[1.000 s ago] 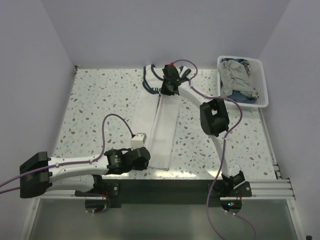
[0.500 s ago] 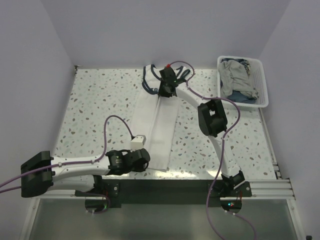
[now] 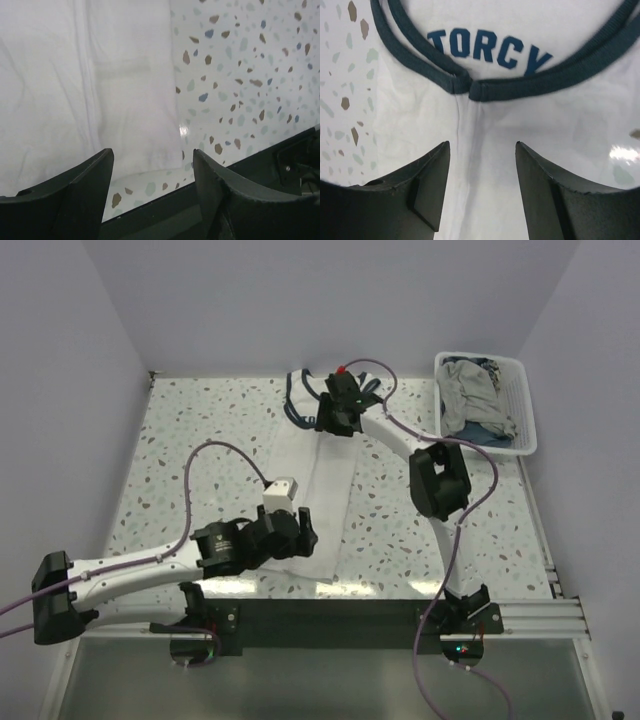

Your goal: Fold and stack the tank tops

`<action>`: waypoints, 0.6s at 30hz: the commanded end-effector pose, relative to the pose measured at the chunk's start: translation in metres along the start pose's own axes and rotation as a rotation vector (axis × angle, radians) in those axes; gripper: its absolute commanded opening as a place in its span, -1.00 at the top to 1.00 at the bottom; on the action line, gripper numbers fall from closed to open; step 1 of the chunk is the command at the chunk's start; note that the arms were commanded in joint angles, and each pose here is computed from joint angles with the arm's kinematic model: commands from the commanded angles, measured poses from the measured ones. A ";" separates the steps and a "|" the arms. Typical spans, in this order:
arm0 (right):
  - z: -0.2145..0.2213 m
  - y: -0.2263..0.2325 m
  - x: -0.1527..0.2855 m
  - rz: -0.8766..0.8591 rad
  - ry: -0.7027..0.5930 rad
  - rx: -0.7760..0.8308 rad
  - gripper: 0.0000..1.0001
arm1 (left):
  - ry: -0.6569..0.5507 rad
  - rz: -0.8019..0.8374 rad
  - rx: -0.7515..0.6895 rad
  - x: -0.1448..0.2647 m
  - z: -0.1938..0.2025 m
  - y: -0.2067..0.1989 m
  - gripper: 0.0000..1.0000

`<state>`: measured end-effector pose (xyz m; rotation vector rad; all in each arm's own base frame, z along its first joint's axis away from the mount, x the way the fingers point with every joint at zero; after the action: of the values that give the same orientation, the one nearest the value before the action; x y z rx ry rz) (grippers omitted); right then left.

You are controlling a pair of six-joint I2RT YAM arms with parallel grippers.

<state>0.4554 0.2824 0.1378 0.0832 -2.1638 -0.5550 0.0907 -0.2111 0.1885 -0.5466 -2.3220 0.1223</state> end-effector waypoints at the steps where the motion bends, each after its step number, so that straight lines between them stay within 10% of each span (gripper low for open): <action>1: -0.025 0.011 0.074 -0.056 -0.117 0.009 -0.18 | -0.152 -0.138 0.026 -0.006 -0.054 0.017 -0.37; 10: 0.013 -0.035 0.052 0.096 -0.039 0.032 0.13 | -0.184 -0.343 0.036 -0.114 -0.163 0.097 -0.15; 18: -0.002 -0.062 -0.002 0.194 0.025 0.050 0.31 | -0.062 -0.343 -0.010 -0.184 -0.171 0.134 -0.09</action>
<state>0.4274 0.2426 0.1089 -0.0492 -2.1028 -0.4045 0.3517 -0.1721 0.1514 -0.0456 -2.3878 -0.0236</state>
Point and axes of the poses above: each gripper's point midway between its finger pads, its own x axis back along the fingers, its own y axis along the line the jaws close on, z = x × y, the point moved 9 cm from there along x, back along the fingers, and after that the axes turned 10 degrees about -x, right-handed, at the moved point
